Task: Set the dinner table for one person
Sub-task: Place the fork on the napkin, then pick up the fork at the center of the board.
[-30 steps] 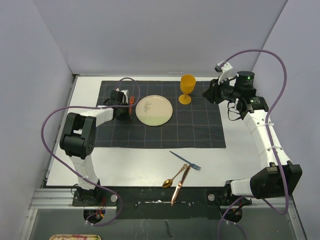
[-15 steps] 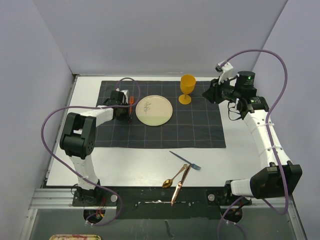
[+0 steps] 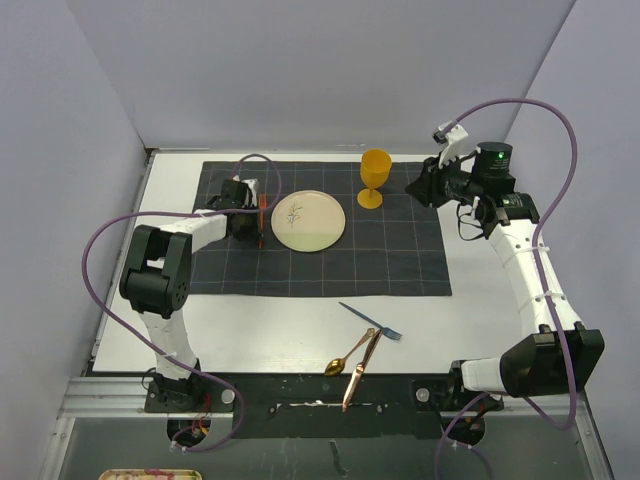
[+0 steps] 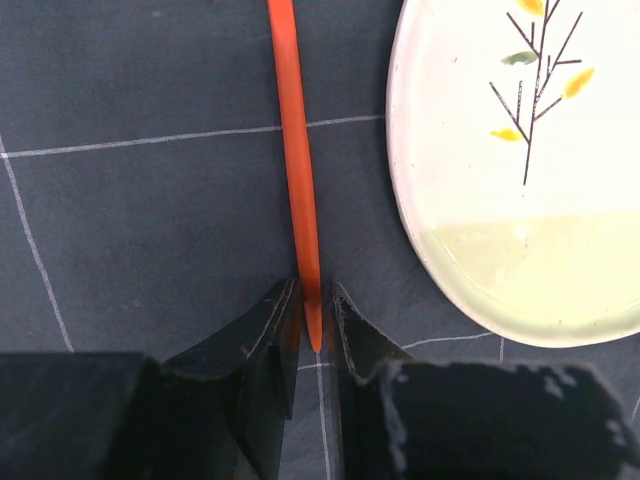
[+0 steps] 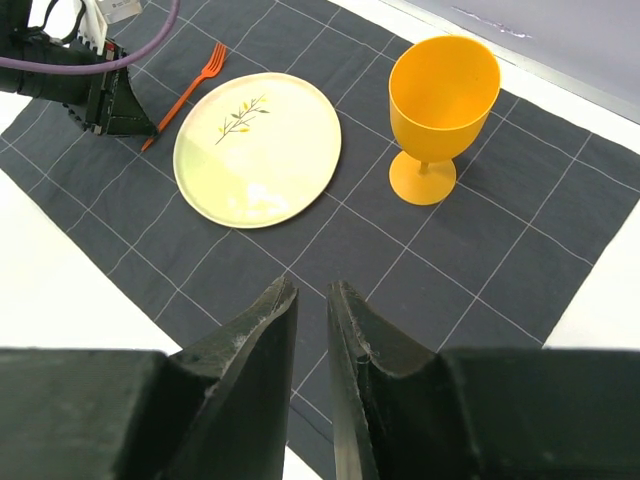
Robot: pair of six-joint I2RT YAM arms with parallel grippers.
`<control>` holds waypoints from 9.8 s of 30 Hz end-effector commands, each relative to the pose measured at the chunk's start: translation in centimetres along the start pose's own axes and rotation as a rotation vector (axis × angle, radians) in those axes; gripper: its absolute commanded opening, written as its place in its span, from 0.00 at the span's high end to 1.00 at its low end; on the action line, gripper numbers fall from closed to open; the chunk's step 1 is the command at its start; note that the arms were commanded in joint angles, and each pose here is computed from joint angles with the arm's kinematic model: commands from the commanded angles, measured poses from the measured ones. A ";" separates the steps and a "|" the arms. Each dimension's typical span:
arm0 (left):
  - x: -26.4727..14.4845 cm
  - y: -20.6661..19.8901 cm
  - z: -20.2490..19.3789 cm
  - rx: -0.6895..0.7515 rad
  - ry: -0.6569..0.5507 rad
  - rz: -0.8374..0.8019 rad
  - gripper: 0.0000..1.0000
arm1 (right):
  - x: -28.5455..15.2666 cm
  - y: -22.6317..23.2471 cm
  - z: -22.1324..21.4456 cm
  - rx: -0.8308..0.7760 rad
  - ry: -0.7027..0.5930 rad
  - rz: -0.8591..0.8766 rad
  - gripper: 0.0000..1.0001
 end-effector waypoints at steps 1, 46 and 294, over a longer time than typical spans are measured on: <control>-1.7 -1.8 2.9 0.030 -0.083 -0.044 0.83 | -0.9 0.1 2.6 -0.032 -0.073 0.004 0.80; -1.6 -2.4 2.8 0.187 -0.086 0.030 0.80 | -1.0 0.2 2.7 -0.011 -0.087 0.025 0.80; -17.0 -20.0 -21.5 1.874 0.327 -1.156 0.69 | -9.4 -0.1 -2.4 -0.024 -0.036 -0.021 0.76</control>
Point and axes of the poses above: each gripper's point midway between its finger pads, its own x axis out along the fingers, its own y axis along the line the jaws close on, z = x × y, the point moved 3 cm from there along -x, back along the fingers, and after that the axes turned 10 degrees about -x, right-handed, at the moved point
